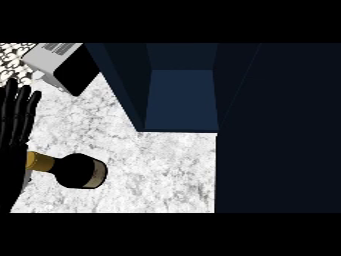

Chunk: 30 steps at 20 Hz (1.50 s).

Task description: Pick up the wine, place it into the cabinet and close the cabinet

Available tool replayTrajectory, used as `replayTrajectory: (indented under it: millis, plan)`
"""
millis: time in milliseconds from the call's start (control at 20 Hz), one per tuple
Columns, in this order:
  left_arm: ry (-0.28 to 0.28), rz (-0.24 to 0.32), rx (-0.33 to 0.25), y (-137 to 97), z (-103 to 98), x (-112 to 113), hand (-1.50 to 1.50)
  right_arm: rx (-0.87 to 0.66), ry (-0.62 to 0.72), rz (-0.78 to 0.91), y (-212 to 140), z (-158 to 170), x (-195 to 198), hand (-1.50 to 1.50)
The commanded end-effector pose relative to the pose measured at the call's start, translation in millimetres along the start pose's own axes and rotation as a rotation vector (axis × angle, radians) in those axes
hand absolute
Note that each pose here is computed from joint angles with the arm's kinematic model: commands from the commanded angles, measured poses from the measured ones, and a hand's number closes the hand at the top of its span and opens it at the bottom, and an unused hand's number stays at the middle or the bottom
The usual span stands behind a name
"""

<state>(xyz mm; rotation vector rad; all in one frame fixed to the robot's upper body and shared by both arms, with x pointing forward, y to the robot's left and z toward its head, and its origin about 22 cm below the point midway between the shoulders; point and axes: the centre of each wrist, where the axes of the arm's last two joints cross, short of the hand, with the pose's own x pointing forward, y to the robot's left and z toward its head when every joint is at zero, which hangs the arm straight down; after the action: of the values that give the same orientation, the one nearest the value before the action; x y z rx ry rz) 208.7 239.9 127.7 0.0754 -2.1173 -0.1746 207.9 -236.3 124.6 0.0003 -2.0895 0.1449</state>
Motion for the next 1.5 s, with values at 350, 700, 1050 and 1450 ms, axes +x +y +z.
replayTrajectory:
  millis: [350, 700, 1050, 1450]
  plan:
    - [0.124, 0.177, 0.211, 5, 23, 24, -1.5, 0.081, 0.116, -0.182, 20, 37, 21, -1.5]
    - [0.135, 0.188, 0.213, 13, 22, 72, -1.5, 0.103, 0.122, -0.201, 32, 41, 74, -1.5]
    - [0.164, 0.201, 0.219, 6, 39, 124, -1.5, 0.117, 0.12, -0.212, 37, 54, 109, -1.5]
    - [0.192, 0.195, 0.267, 1, 29, 119, -1.5, 0.091, 0.125, -0.217, 41, 55, 124, -1.5]
